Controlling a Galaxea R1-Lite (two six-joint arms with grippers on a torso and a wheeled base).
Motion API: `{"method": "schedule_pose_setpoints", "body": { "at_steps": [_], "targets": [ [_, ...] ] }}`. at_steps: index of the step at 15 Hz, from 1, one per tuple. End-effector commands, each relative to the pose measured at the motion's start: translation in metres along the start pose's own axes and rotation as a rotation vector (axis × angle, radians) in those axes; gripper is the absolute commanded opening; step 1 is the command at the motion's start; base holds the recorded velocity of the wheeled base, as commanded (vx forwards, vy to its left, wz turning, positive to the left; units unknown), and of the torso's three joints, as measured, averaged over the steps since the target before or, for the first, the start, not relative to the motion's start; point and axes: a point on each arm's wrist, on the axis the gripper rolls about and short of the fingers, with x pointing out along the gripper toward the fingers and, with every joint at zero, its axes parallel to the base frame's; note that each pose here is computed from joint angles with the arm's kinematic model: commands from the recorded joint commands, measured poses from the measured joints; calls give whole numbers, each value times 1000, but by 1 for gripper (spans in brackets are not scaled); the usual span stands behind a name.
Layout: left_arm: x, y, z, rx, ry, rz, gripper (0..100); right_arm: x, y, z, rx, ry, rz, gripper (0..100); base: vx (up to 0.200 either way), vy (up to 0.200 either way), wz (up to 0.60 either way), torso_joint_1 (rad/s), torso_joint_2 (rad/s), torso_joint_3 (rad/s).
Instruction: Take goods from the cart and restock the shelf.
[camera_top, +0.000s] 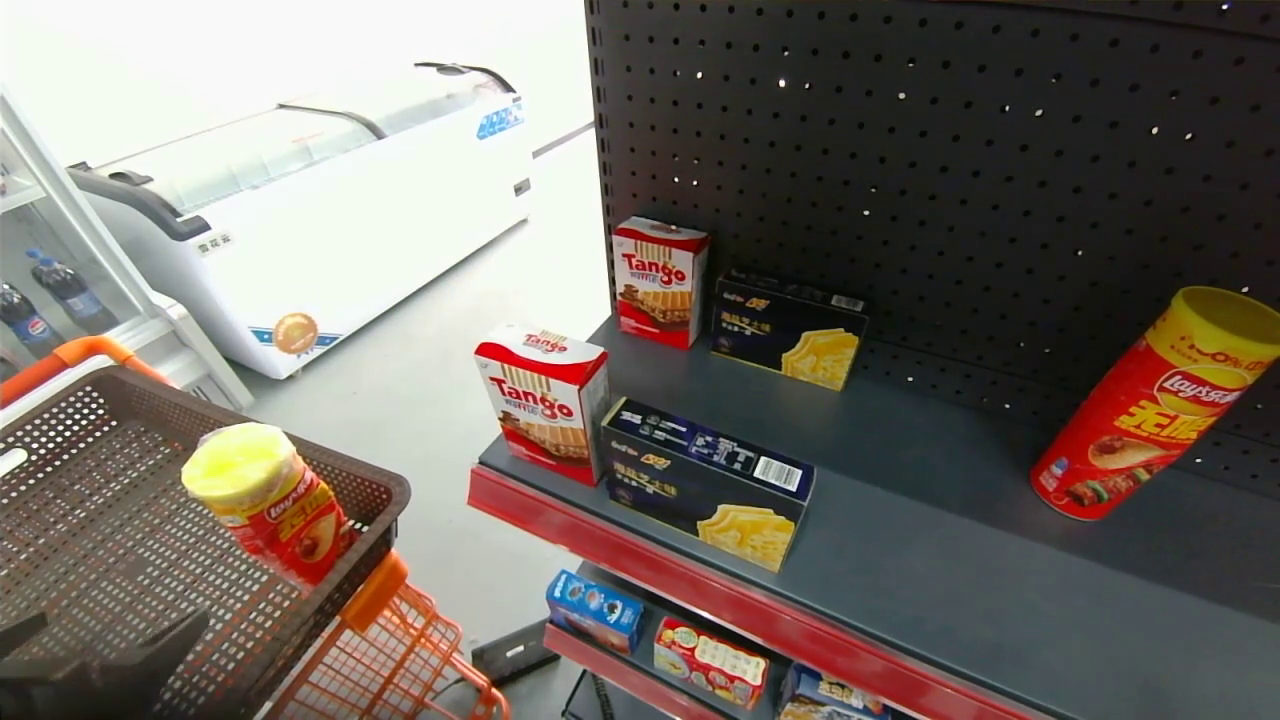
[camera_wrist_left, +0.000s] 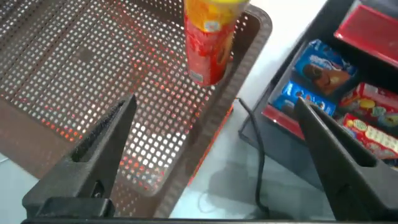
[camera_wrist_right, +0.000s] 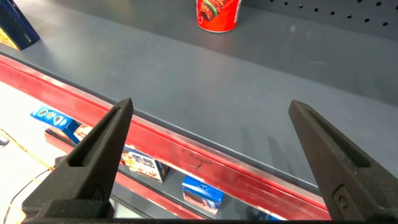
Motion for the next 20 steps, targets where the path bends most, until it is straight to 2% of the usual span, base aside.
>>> {"method": "schedule_pose_setpoints", "body": {
  "at_steps": [1, 4, 7, 10, 12, 16, 19, 20],
  "targets": [
    [57, 4, 3, -40, 81, 26, 100, 0, 0, 0, 0, 1, 1, 100, 0, 0, 0, 0, 0, 0],
    [91, 0, -2, -25, 36, -3, 100, 0, 0, 0, 0, 1, 1, 100, 0, 0, 0, 0, 0, 0],
    [128, 0, -11, -19, -80, -5, 100, 0, 0, 0, 0, 1, 1, 100, 0, 0, 0, 0, 0, 0],
    [142, -2, -24, -13, -112, -8, 100, 0, 0, 0, 0, 1, 1, 100, 0, 0, 0, 0, 0, 0],
    [153, -3, -25, -14, -152, -13, 100, 0, 0, 0, 0, 1, 1, 100, 0, 0, 0, 0, 0, 0],
    [168, -1, -33, -15, -117, -1, 100, 0, 0, 0, -1, 1, 1, 100, 0, 0, 0, 0, 0, 0],
    [178, -2, -28, -22, -143, -1, 100, 0, 0, 0, 0, 1, 1, 100, 0, 0, 0, 0, 0, 0],
    [181, -2, -24, -23, -161, -3, 0, 0, 0, 0, 0, 1, 1, 100, 0, 0, 0, 0, 0, 0]
  ]
}}
